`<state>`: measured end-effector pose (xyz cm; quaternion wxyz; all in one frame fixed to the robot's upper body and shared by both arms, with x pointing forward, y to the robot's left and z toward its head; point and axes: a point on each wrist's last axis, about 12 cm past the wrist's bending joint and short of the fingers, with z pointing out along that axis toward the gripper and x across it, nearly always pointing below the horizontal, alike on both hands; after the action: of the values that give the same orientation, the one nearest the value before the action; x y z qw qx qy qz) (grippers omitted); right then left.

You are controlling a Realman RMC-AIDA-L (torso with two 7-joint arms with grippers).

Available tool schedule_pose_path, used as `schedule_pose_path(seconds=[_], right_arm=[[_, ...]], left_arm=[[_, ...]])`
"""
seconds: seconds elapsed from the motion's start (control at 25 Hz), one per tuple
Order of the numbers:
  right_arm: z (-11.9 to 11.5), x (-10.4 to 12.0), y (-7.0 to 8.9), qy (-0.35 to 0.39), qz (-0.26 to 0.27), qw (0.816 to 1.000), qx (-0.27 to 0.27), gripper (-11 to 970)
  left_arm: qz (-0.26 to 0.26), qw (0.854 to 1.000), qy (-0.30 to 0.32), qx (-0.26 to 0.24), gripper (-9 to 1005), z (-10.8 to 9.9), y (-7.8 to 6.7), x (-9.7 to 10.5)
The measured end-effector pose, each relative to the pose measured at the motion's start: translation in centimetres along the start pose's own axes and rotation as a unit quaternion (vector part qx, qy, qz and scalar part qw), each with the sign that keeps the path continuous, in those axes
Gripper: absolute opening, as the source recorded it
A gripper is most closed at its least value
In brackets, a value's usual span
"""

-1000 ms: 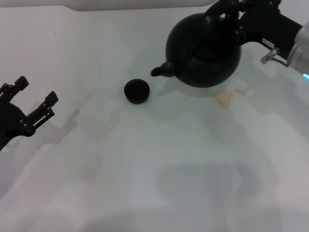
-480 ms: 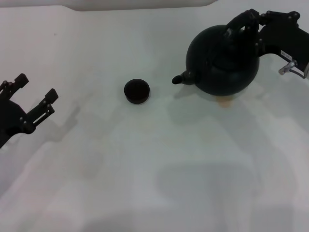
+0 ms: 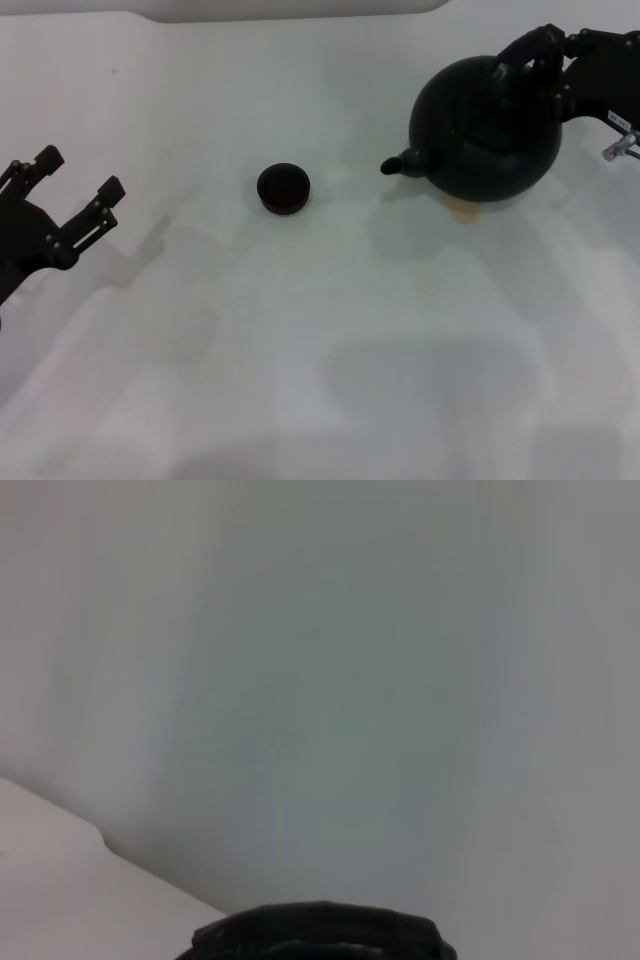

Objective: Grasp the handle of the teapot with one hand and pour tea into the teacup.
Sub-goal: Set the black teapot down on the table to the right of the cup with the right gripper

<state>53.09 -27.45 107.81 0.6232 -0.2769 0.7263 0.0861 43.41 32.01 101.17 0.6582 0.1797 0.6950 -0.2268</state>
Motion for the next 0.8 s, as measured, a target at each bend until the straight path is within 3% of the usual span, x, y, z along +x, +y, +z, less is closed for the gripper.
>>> schedule_pose_path(seconds=[0.8], right_arm=[[-0.5, 1.2, 0.1, 0.019, -0.029, 0.999, 0.0, 159]], left_arm=[[0.005, 1.0, -0.002, 0.003, 843, 0.5, 0.3, -0.3]])
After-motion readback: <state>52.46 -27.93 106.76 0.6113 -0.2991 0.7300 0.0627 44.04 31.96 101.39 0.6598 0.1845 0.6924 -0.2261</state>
